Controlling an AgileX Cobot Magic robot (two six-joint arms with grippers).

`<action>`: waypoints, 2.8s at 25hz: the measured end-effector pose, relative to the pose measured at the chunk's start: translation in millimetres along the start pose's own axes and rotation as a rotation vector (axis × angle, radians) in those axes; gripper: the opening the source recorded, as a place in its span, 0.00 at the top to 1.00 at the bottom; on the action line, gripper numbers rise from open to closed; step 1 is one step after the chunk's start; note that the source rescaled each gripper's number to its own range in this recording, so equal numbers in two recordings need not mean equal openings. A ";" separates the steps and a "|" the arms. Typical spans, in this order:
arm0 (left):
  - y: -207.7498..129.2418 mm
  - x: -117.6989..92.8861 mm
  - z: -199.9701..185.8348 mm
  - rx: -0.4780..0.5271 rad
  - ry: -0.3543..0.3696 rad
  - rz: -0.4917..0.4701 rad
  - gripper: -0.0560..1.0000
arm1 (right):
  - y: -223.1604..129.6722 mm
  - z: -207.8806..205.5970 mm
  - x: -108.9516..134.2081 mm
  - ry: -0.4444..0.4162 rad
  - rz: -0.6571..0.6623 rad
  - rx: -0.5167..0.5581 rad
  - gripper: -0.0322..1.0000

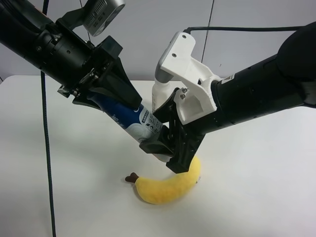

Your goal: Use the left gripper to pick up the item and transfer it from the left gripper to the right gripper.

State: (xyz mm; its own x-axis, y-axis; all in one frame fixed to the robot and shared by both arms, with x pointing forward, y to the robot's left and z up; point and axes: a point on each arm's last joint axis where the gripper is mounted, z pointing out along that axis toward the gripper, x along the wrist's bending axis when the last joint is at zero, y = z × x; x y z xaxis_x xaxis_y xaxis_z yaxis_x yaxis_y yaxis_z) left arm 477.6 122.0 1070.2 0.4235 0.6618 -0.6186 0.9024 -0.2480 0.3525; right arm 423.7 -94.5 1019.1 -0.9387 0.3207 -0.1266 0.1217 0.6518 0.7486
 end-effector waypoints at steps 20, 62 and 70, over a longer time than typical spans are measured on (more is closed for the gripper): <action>0.2 0.2 -0.2 -0.001 0.000 0.001 0.95 | 0.0 0.0 0.6 0.007 -0.005 0.002 0.97; 42.8 -6.2 -105.5 -0.152 0.272 0.147 0.00 | -1.8 2.2 2.1 0.029 -0.009 0.015 0.97; 7.0 -26.9 -171.4 -0.314 0.445 0.218 0.00 | -1.8 2.2 2.1 0.029 -0.009 0.015 0.97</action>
State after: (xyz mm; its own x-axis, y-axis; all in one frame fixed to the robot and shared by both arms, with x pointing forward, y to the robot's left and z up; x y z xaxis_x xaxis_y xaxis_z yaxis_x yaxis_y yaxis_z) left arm 458.8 223.8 1209.6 0.4616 0.8691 -0.1779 0.7025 -0.2357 0.6715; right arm 422.2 -93.5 1016.0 -0.9488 0.2946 -0.1143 0.1177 0.6650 0.7375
